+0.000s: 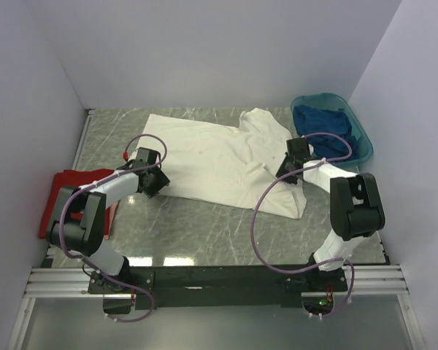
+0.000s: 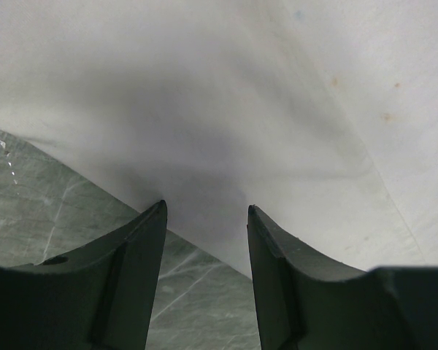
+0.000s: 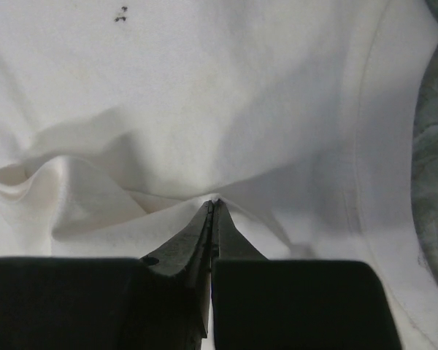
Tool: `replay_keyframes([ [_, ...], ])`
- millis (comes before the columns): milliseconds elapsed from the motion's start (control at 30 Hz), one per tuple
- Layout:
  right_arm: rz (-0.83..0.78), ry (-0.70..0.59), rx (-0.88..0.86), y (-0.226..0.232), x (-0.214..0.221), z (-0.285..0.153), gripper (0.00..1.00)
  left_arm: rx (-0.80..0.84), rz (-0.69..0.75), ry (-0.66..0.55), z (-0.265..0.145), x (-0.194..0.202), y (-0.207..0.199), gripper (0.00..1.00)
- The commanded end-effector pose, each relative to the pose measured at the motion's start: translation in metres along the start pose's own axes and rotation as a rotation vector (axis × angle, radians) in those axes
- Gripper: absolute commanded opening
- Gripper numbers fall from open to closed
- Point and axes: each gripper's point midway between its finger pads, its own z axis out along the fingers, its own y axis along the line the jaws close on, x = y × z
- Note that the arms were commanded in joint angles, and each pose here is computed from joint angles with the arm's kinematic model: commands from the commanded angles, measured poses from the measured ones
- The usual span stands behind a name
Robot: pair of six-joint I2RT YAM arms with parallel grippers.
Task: Fold and stack the t-shirts
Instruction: Fold the tshirt
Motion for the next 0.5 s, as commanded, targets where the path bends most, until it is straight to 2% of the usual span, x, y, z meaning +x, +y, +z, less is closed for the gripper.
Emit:
replay_keyframes([
  [0,0.026,-0.107,-0.035,0.007,-0.024,-0.029,0.0,0.05,0.015,-0.031,-0.006,-0.01,-0.015,0.54],
  [267,0.059,-0.215,-0.01,-0.008,-0.031,-0.061,0.0,0.048,0.014,-0.028,-0.004,-0.009,-0.014,0.54],
  [400,0.056,-0.202,-0.014,-0.012,-0.02,-0.06,0.0,0.048,0.016,-0.028,-0.004,-0.009,-0.015,0.54],
  [467,0.04,-0.172,-0.037,-0.007,-0.011,-0.057,0.04,0.049,0.016,-0.027,-0.004,-0.009,-0.015,0.54],
])
